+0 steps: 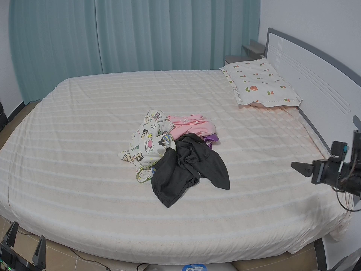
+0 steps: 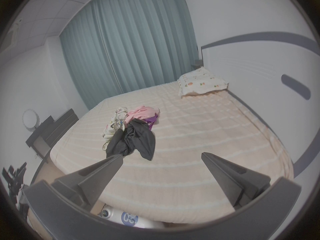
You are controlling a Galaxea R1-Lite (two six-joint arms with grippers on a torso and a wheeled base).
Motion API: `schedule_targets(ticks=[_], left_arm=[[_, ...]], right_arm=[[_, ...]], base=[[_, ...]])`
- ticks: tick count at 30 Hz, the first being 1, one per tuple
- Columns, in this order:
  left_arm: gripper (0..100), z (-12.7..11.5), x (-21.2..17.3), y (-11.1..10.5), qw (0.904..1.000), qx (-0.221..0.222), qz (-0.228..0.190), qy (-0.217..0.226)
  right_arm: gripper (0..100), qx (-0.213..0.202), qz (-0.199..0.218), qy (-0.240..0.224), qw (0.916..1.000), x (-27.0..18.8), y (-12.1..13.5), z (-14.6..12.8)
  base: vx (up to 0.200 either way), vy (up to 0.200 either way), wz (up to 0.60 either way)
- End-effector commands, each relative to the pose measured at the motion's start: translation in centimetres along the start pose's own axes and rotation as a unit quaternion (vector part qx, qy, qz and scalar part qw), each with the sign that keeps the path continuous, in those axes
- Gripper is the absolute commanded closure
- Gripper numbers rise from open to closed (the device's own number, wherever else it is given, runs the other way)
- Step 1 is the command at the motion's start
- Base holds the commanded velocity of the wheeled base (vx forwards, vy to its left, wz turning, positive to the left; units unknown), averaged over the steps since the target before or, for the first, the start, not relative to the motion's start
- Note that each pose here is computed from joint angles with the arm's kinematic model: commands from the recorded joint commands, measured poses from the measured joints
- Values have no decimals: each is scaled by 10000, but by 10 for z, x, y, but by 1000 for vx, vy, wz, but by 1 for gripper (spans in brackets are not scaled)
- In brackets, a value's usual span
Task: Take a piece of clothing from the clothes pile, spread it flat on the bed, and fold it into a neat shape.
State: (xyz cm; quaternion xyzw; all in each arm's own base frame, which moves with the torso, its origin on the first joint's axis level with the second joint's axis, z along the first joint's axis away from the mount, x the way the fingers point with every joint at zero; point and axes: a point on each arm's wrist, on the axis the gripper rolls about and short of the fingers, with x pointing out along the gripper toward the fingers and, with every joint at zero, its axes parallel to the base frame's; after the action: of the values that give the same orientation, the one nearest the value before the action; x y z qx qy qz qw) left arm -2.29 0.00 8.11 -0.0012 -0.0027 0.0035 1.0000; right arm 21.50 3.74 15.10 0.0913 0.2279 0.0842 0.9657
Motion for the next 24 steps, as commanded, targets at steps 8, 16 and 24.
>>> schedule_targets(ticks=[8,16,24], left_arm=[[0,-4,0,0,10000,-4,-4,-4],[0,-4,2,0,9999,-3,-27,103],[0,-4,2,0,9999,-3,-27,119]], right_arm=[[0,492,-15,943,9943,240,56,-102],[0,446,127,960,9943,264,65,-115],[0,431,341,869,9947,289,78,-116]], base=[[0,0,0],[0,0,0],[0,0,0]])
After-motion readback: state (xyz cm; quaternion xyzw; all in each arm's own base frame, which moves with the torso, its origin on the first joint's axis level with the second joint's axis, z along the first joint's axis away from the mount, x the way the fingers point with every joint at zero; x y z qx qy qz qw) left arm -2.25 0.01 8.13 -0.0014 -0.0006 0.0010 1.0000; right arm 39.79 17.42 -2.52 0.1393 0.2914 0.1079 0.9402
